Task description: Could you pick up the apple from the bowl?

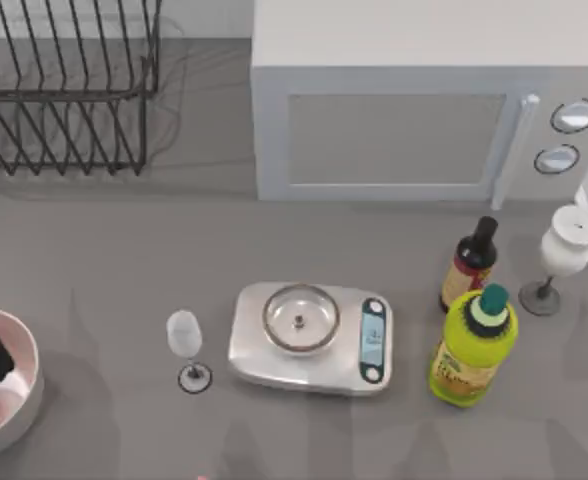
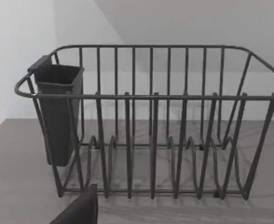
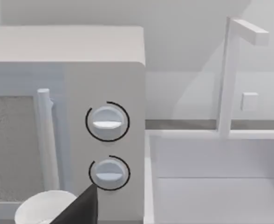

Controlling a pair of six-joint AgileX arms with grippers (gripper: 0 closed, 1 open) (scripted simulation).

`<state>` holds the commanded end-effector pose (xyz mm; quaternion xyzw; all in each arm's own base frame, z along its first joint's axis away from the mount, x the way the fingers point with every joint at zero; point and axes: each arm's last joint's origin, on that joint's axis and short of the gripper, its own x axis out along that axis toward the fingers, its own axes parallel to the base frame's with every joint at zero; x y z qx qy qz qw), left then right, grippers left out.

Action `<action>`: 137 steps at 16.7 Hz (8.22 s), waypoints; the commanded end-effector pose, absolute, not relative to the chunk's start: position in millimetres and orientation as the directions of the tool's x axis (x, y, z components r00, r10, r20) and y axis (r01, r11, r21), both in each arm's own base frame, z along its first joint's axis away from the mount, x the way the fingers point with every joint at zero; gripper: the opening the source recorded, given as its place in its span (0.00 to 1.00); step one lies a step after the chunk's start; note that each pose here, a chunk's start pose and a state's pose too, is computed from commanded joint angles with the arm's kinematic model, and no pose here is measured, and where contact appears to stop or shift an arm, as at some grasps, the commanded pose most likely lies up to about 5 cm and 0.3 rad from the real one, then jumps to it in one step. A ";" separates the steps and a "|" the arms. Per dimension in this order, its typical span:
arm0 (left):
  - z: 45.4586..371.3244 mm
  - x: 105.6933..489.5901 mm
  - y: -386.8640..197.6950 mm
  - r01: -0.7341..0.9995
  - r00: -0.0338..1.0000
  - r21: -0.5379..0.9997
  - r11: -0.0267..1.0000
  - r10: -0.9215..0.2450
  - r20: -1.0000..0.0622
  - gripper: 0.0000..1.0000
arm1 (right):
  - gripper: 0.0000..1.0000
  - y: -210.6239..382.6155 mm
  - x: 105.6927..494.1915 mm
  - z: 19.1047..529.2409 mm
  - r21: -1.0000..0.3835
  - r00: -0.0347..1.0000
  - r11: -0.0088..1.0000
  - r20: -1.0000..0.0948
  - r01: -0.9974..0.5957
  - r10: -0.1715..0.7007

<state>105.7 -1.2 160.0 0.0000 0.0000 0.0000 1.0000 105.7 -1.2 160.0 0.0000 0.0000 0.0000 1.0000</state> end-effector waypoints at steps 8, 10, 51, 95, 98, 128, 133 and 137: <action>160.0 105.7 -1.2 0.000 1.000 0.000 1.000 0.000 0.000 1.00 | 1.00 -1.2 105.7 160.0 0.000 1.000 1.000 0.000 0.000 0.000; 160.0 105.7 -1.2 0.000 1.000 0.000 1.000 0.000 0.000 1.00 | 1.00 -1.2 105.7 160.0 0.000 1.000 1.000 0.000 0.000 0.000; 199.0 227.1 -1.2 0.020 0.000 0.000 1.000 0.000 -1.000 1.00 | 1.00 -1.2 105.7 160.0 0.000 1.000 1.000 0.000 0.000 0.000; 158.9 252.9 -0.3 0.020 0.027 0.003 1.000 0.003 -1.000 0.00 | 1.00 -1.2 105.7 160.0 0.000 1.000 1.000 0.000 0.000 0.000; 210.1 268.7 -0.5 0.020 0.017 0.003 1.000 0.003 -1.000 0.00 | 1.00 -1.2 105.7 160.0 0.000 1.000 1.000 0.000 0.000 0.000; 269.0 320.8 -171.0 0.020 0.000 0.000 1.000 0.000 -1.000 0.00 | 1.00 -1.2 105.7 160.0 0.000 1.000 1.000 0.000 0.000 0.000; 259.5 327.6 -161.8 0.007 0.000 -0.001 1.000 -0.001 -1.000 0.00 | 1.00 -1.2 105.7 160.0 0.000 1.000 1.000 0.000 0.000 0.000; 227.0 338.3 -150.7 0.000 0.009 -0.012 1.000 -0.012 -1.000 0.00 | 1.00 -1.2 105.7 160.0 0.000 1.000 1.000 0.000 0.000 0.000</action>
